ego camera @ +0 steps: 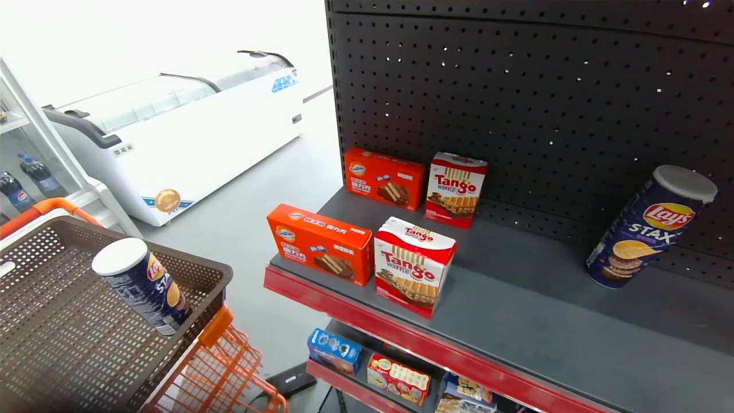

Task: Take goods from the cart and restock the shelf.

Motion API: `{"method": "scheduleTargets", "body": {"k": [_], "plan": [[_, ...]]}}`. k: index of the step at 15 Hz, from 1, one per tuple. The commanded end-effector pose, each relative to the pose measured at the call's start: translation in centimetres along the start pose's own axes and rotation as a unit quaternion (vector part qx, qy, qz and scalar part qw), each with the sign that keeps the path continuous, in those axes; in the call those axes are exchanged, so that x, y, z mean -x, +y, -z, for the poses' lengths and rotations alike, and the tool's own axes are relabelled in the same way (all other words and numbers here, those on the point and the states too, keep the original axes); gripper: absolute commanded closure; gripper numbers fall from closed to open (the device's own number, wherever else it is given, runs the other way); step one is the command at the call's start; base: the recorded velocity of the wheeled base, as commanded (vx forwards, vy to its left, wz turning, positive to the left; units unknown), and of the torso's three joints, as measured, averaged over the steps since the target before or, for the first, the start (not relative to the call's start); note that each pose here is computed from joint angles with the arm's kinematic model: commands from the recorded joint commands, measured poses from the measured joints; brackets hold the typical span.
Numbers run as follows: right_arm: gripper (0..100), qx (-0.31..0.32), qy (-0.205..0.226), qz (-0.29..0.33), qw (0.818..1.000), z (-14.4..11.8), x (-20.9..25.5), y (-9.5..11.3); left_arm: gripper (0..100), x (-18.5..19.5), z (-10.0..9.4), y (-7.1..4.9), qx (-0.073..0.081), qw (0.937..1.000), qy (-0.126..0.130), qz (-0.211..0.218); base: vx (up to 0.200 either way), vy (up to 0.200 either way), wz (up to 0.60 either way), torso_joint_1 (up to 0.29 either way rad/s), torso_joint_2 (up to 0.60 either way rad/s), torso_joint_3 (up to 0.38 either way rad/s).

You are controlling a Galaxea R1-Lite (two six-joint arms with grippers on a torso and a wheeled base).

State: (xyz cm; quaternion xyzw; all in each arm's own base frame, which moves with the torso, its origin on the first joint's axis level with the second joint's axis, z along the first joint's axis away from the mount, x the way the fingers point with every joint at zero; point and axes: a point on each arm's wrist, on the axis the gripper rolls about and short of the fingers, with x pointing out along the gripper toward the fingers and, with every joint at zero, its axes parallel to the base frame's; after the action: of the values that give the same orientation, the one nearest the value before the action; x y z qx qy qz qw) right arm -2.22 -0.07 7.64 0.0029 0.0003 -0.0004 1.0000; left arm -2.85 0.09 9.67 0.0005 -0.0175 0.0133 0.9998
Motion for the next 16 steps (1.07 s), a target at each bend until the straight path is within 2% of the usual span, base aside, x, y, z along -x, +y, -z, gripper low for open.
{"method": "scheduleTargets", "body": {"k": [1,2,3,4,7,8,9,10,11,12,14,15,16], "plan": [[0,0.000,0.000,0.000,1.000,0.0,0.0,0.0,0,-1.0,-4.7,0.1,-0.005,0.9979,0.061,-0.019,0.000,0.000,0.00,0.000,0.00,0.000],[0,0.000,0.000,0.000,1.000,0.0,0.0,0.0,0,-2.0,-5.5,0.1,-0.008,0.9957,0.089,-0.026,0.000,0.000,0.00,0.000,0.00,0.000],[0,0.000,0.000,0.000,1.000,0.0,0.0,0.0,0,-4.1,-6.8,0.1,-0.010,0.9903,0.132,-0.042,0.000,0.000,0.00,0.000,0.00,0.000],[0,0.000,0.000,0.000,1.000,0.0,0.0,0.0,0,-5.7,-7.8,0.1,-0.008,0.9869,0.151,-0.056,0.000,0.000,0.00,0.000,0.00,0.000],[0,0.000,0.000,0.000,1.000,0.0,0.0,0.0,0,-9.8,-8.4,0.1,-0.009,0.9787,0.189,-0.079,0.000,0.000,0.00,0.000,0.00,0.000],[0,0.000,0.000,0.000,1.000,0.0,0.0,0.0,0,-10.9,-8.1,0.4,-0.003,0.9726,0.209,-0.102,0.000,0.000,0.00,0.000,0.00,0.000],[0,0.000,0.000,0.000,1.000,0.0,0.0,0.0,0,-11.9,-8.1,0.8,-0.002,0.9692,0.214,-0.121,0.000,0.000,0.00,0.000,0.00,0.000],[0,0.000,0.000,0.000,1.000,0.0,0.0,0.0,0,-12.8,-7.9,1.1,0.004,0.9653,0.224,-0.134,0.000,0.000,0.00,0.000,0.00,0.000],[0,0.000,0.000,0.000,1.000,0.0,0.0,0.0,0,-14.6,-7.2,1.6,0.020,0.9588,0.242,-0.147,0.000,0.000,0.00,0.000,0.00,0.000],[0,0.000,0.000,0.000,1.000,0.0,0.0,0.0,0,-16.0,-6.8,1.9,0.025,0.9599,0.233,-0.153,0.000,0.000,0.00,0.000,0.00,0.000],[0,0.000,0.000,0.000,1.000,0.0,0.0,0.0,0,-18.6,-5.7,2.7,0.026,0.9662,0.195,-0.166,0.000,0.000,0.00,0.000,0.00,0.000],[0,0.000,0.000,0.000,1.000,0.0,0.0,0.0,0,-19.3,-5.1,2.8,0.026,0.9668,0.192,-0.166,0.000,0.000,0.00,0.000,0.00,0.000],[0,0.000,0.000,0.000,1.000,0.0,0.0,0.0,0,-20.5,-3.6,3.1,0.026,0.9656,0.197,-0.168,0.000,0.000,0.00,0.000,0.00,0.000]]}}
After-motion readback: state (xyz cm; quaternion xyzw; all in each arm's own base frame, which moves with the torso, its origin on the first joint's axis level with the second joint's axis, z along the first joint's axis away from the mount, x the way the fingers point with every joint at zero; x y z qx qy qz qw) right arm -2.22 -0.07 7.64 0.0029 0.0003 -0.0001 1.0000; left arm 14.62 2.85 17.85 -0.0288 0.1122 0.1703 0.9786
